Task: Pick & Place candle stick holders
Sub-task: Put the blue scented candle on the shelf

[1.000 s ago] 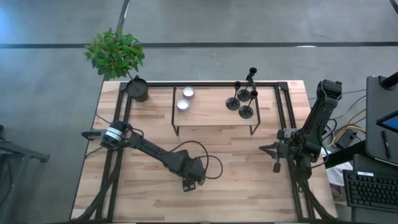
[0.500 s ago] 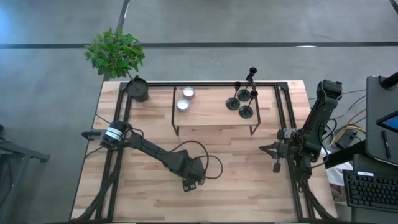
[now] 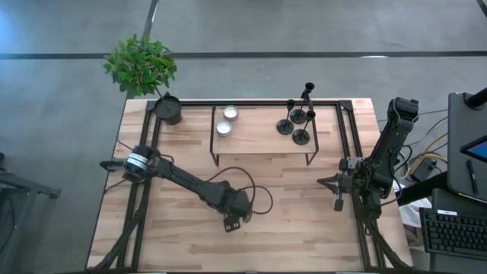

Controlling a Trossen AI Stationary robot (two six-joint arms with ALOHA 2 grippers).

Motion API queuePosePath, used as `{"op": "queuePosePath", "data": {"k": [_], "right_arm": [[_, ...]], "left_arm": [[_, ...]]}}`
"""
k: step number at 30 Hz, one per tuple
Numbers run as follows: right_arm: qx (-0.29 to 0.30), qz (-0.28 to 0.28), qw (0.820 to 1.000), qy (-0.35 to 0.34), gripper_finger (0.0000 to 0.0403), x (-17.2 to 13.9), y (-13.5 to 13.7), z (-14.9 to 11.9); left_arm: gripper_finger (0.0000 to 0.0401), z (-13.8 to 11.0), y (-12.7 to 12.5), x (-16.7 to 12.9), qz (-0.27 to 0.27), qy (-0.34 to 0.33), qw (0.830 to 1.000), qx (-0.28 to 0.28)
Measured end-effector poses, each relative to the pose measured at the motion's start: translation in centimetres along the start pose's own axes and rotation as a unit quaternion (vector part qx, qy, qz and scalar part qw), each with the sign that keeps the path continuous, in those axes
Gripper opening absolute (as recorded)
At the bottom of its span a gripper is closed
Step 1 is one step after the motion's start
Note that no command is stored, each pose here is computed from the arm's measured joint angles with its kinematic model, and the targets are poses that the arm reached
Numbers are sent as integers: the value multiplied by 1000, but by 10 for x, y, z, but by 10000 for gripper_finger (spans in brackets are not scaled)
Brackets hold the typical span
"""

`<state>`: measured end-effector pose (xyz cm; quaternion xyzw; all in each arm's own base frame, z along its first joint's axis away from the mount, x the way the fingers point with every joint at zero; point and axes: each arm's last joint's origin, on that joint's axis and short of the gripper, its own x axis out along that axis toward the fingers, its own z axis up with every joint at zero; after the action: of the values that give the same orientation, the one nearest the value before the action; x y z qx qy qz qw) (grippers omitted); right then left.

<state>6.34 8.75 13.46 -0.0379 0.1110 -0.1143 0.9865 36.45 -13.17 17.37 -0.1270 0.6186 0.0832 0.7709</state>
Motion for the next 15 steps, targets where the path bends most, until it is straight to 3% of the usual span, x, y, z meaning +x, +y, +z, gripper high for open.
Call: {"op": "queuePosePath", "data": {"k": [7, 15], "right_arm": [[0, 0, 1000, 0, 8, 0, 0, 0], [0, 0, 1000, 0, 8, 0, 0, 0]], "left_arm": [[310, 17, 8, -43, -9, 15, 1000, 1], [310, 47, 21, -114, -31, -36, 999, 20]]}}
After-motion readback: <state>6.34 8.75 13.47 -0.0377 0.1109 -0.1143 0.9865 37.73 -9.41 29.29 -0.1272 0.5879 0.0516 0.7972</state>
